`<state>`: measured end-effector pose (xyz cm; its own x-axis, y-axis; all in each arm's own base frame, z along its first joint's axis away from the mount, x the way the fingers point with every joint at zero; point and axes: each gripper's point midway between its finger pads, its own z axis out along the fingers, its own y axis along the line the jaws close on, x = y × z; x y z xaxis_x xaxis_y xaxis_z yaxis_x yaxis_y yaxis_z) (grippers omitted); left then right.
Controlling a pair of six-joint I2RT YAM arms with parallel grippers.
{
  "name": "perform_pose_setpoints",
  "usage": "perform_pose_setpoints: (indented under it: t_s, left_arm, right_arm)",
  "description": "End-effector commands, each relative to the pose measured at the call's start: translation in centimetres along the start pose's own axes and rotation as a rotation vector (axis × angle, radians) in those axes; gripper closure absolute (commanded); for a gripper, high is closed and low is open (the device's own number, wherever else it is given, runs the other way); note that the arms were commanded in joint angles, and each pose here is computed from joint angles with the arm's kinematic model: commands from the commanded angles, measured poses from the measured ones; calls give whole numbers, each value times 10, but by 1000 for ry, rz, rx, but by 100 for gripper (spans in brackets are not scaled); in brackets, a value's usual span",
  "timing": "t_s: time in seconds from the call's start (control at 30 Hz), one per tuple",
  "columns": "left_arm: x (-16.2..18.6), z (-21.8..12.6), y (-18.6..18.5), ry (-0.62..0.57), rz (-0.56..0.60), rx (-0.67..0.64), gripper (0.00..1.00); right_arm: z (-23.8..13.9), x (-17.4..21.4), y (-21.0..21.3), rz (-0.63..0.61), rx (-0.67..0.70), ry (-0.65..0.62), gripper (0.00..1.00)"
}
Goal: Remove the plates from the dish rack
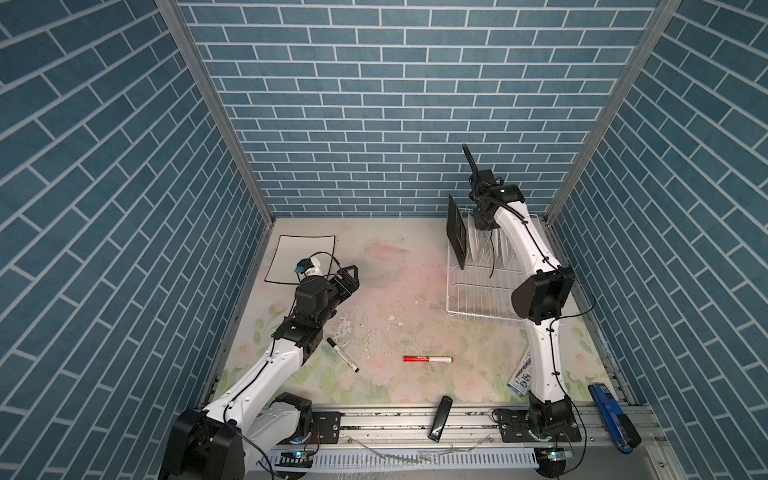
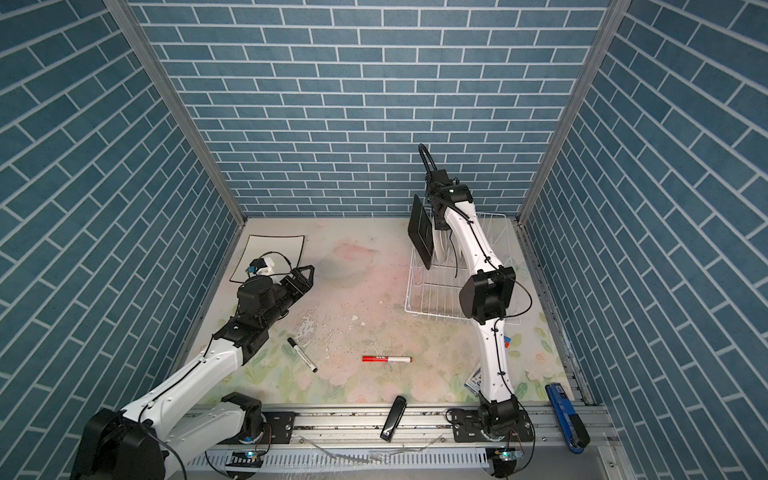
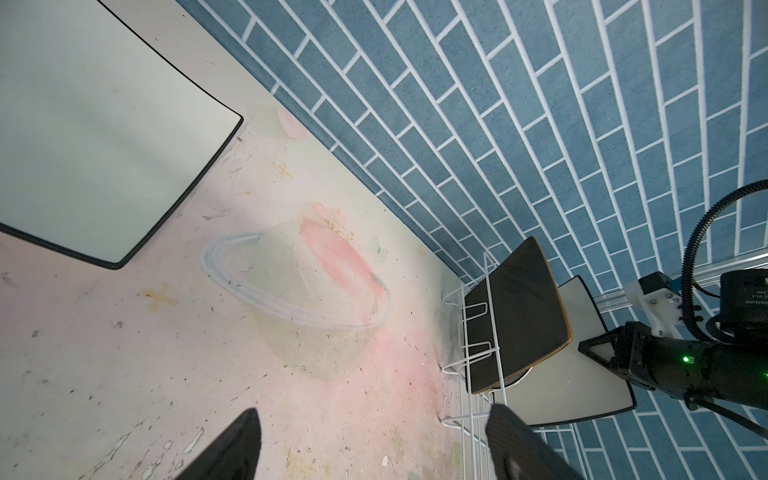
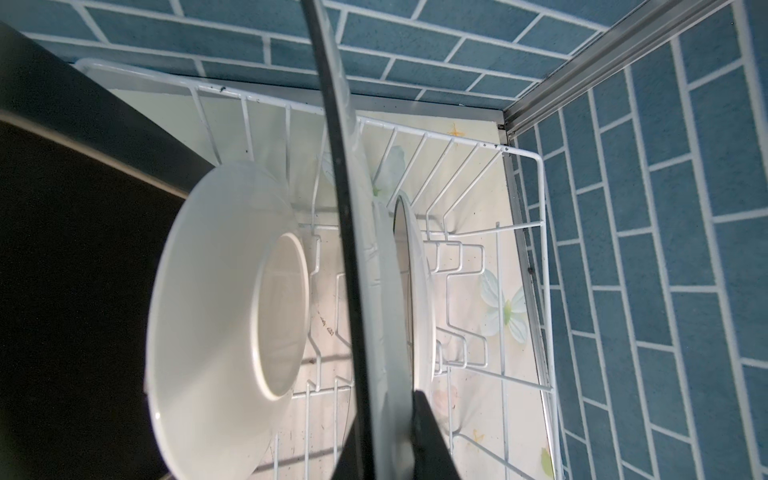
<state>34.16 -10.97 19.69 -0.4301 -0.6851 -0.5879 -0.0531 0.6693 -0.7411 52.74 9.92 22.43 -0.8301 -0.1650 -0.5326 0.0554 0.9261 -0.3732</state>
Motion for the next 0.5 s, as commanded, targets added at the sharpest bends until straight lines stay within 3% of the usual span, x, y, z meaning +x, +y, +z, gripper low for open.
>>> perform_pose_setpoints:
  t_s: [0.0, 0.47]
  left_arm:
    - [5, -3, 5, 12, 16, -12, 13]
    - [6, -3, 7, 10, 16, -19, 13]
  right_arm:
    - [-47, -30, -31, 41, 54, -140, 100]
    - [-65, -37, -39, 55, 69, -187, 100]
